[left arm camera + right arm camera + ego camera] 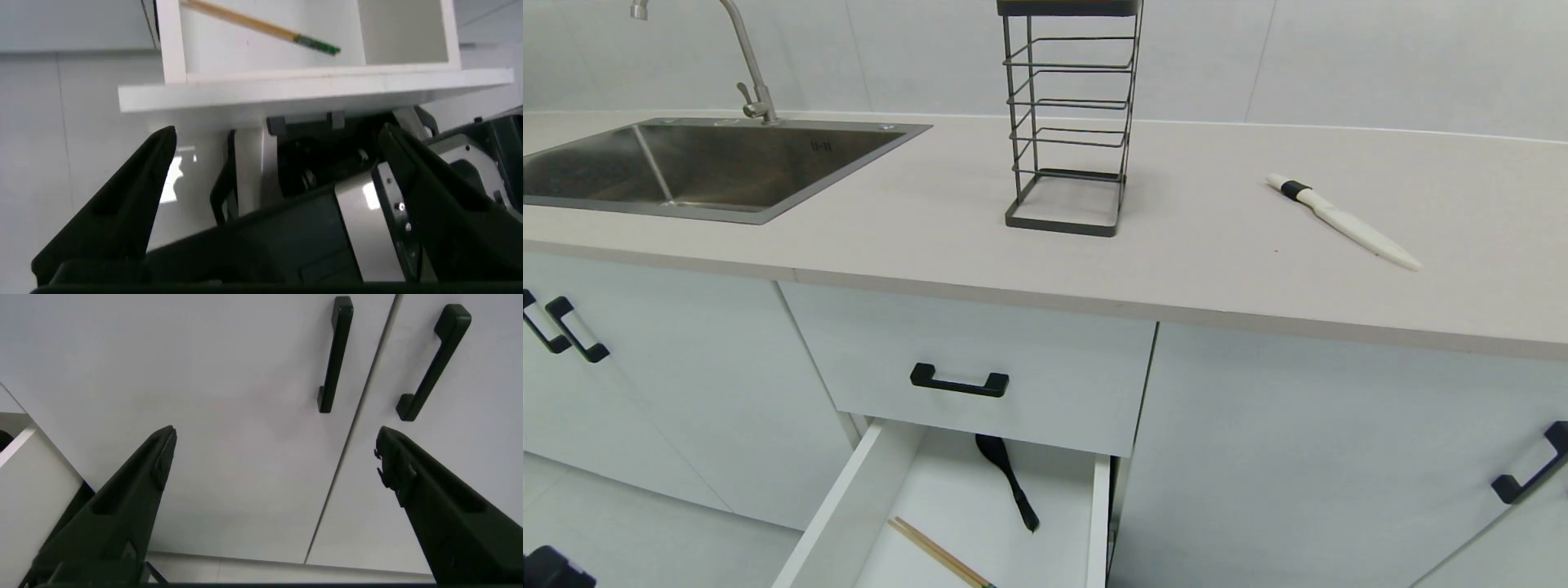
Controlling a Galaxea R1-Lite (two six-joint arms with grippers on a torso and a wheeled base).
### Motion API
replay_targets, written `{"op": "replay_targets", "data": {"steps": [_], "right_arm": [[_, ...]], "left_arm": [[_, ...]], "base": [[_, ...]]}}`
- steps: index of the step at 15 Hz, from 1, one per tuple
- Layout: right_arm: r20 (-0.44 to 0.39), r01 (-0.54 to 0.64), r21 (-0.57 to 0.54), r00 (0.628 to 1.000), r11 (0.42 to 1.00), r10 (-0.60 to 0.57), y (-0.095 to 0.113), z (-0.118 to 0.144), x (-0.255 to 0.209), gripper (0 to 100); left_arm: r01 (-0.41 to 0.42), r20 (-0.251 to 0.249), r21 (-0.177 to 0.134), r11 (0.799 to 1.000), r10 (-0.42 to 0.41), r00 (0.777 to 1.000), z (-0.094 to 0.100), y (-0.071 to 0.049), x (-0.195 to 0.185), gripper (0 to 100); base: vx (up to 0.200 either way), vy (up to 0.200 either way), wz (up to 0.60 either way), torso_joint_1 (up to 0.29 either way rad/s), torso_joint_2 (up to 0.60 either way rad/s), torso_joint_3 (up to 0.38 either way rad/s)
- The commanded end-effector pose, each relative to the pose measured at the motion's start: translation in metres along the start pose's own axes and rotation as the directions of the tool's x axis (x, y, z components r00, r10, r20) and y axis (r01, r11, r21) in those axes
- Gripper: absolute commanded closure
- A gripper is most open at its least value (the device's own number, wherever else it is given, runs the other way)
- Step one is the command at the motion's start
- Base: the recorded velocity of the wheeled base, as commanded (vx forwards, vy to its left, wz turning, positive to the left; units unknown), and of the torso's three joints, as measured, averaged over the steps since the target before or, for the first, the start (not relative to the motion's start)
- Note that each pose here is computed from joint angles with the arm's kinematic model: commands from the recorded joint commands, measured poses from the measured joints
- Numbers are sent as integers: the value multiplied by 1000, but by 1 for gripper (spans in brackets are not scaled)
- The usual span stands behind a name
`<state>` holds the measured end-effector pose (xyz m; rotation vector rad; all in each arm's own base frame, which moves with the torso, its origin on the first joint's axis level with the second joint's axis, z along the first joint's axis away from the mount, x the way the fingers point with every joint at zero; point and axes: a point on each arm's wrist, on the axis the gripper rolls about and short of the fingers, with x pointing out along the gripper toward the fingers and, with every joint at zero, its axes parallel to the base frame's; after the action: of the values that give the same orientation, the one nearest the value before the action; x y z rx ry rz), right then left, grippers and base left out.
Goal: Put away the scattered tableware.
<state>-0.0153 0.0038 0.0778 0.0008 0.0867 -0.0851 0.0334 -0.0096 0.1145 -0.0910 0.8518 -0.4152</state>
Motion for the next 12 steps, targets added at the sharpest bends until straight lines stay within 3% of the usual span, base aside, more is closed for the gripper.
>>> {"op": "replay_targets", "data": {"steps": [1,2,6,10,12], "right_arm": [[-5,-1,0,1000,1000,1,0,0,0,0],[-5,-1,0,1000,1000,1,0,0,0,0],[-5,-1,0,1000,1000,1,0,0,0,0],[-5,0,0,1000,1000,0,0,0,0,0],[-5,0,0,1000,1000,0,0,0,0,0]], "left_arm": [[2,-28,8,1000,-2,1000,1,1,3,0],[9,-62,23,1000,-7,998,1,2,6,0],[22,-212,33,999,-15,977,-5,6,20,0],[74,-310,59,995,-53,949,1,6,33,0],[82,-326,61,995,-58,944,4,6,37,0]], "base": [[0,0,0,0,0,0],[0,0,0,0,0,0],[0,0,0,0,0,0],[0,0,0,0,0,0],[0,0,0,0,0,0]]}}
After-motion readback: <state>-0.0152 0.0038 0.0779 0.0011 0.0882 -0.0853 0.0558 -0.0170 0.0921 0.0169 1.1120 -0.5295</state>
